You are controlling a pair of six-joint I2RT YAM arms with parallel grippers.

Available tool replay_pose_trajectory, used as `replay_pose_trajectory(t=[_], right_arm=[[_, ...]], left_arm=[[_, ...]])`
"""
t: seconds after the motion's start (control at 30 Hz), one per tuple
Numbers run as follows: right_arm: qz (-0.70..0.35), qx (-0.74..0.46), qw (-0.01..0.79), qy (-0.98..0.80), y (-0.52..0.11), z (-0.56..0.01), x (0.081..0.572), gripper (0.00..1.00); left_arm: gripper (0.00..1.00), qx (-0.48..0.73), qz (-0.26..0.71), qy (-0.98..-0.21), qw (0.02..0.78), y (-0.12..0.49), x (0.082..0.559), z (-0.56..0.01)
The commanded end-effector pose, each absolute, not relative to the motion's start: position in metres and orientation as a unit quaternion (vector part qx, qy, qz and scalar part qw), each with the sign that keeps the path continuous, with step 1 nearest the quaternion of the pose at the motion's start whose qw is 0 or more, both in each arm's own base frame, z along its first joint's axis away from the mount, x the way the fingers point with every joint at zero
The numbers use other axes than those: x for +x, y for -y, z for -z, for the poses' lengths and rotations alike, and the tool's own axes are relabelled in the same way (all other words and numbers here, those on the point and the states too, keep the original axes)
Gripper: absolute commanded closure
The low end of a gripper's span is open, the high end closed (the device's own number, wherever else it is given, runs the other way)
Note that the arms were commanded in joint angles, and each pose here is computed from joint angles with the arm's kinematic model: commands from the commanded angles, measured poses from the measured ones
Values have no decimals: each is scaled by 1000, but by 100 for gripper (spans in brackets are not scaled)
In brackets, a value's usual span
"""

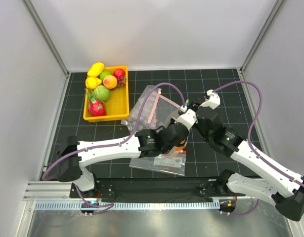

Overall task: Place the food in the zip-top bag and seal the zipper
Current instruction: Zip the zipper food storage bag at the center of the board.

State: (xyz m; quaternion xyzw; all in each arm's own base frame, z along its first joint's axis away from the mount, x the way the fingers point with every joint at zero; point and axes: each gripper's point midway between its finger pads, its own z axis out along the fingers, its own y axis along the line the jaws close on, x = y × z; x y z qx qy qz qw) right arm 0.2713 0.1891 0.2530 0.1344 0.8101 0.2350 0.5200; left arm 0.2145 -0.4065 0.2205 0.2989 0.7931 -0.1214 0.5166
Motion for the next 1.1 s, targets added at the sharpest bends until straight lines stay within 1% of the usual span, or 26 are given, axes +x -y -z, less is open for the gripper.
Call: replay_pose_trajectory(t=[0.0, 0.07, 0.1, 0.13, 0.2, 0.23, 0.27, 0.3, 0.33, 0.4, 0.43, 0.47, 0.53, 0.57, 0.6, 0.63, 0.67, 0.7, 0.73, 0.77, 0.83, 0.9, 1.03, 1.07], right_arm=[[-233, 147, 564, -779, -174, -280, 272, 56], [-229, 145, 577, -770, -167, -288, 270, 55], [-223, 140, 593, -761, -158, -295, 268, 51], [-221, 135, 600, -757, -156, -298, 266, 47], [-236, 110, 619, -741, -154, -309, 259, 43], [-230, 94, 627, -739, -152, -312, 257, 38], [-232, 78, 631, -736, -152, -314, 254, 37], [-236, 60, 637, -732, -154, -314, 253, 36], [-240, 32, 644, -726, -155, -318, 247, 31], [-243, 2, 650, -720, -159, -315, 243, 30], [-250, -17, 654, -714, -162, -317, 239, 30], [-259, -25, 660, -705, -164, -320, 238, 30], [-276, -48, 658, -699, -172, -310, 233, 30], [-286, -52, 665, -688, -175, -313, 232, 30], [-292, -58, 665, -685, -178, -310, 231, 30], [-296, -73, 663, -684, -183, -298, 231, 30], [-315, -95, 671, -665, -191, -303, 226, 30], [-316, -108, 665, -668, -196, -287, 226, 30], [-321, -113, 665, -665, -199, -285, 225, 29], [-324, -118, 661, -666, -201, -282, 224, 29], [-339, -176, 638, -668, -218, -274, 215, 29], [-362, -229, 613, -664, -235, -261, 204, 28], [-364, -252, 611, -656, -245, -250, 206, 26], [-370, -254, 621, -643, -247, -255, 207, 25]], left_arm=[[100, 302, 184, -771, 530, 399, 212, -268], [100, 313, 201, -769, 519, 387, 214, -267], [100, 332, 231, -757, 512, 383, 204, -277], [100, 340, 236, -757, 505, 376, 204, -274], [100, 345, 250, -752, 503, 362, 195, -280], [100, 355, 261, -749, 495, 360, 189, -279], [100, 366, 258, -753, 483, 354, 183, -265], [100, 368, 261, -750, 484, 350, 180, -264], [100, 368, 263, -745, 490, 342, 177, -267], [100, 373, 247, -749, 489, 329, 177, -251], [100, 374, 245, -743, 498, 322, 176, -253], [100, 363, 225, -751, 503, 314, 180, -241], [100, 344, 216, -753, 518, 301, 184, -241], [100, 357, 227, -745, 515, 303, 179, -238], [100, 372, 223, -745, 507, 299, 175, -222], [100, 373, 221, -744, 508, 295, 174, -218], [100, 364, 224, -742, 517, 291, 175, -220], [100, 358, 214, -744, 522, 286, 177, -218], [100, 360, 200, -750, 518, 279, 177, -204], [100, 349, 194, -750, 527, 272, 180, -207], [100, 343, 180, -753, 531, 262, 181, -198], [100, 336, 187, -741, 550, 255, 181, -205], [100, 313, 199, -728, 576, 244, 181, -214], [100, 309, 201, -727, 579, 241, 181, -214]])
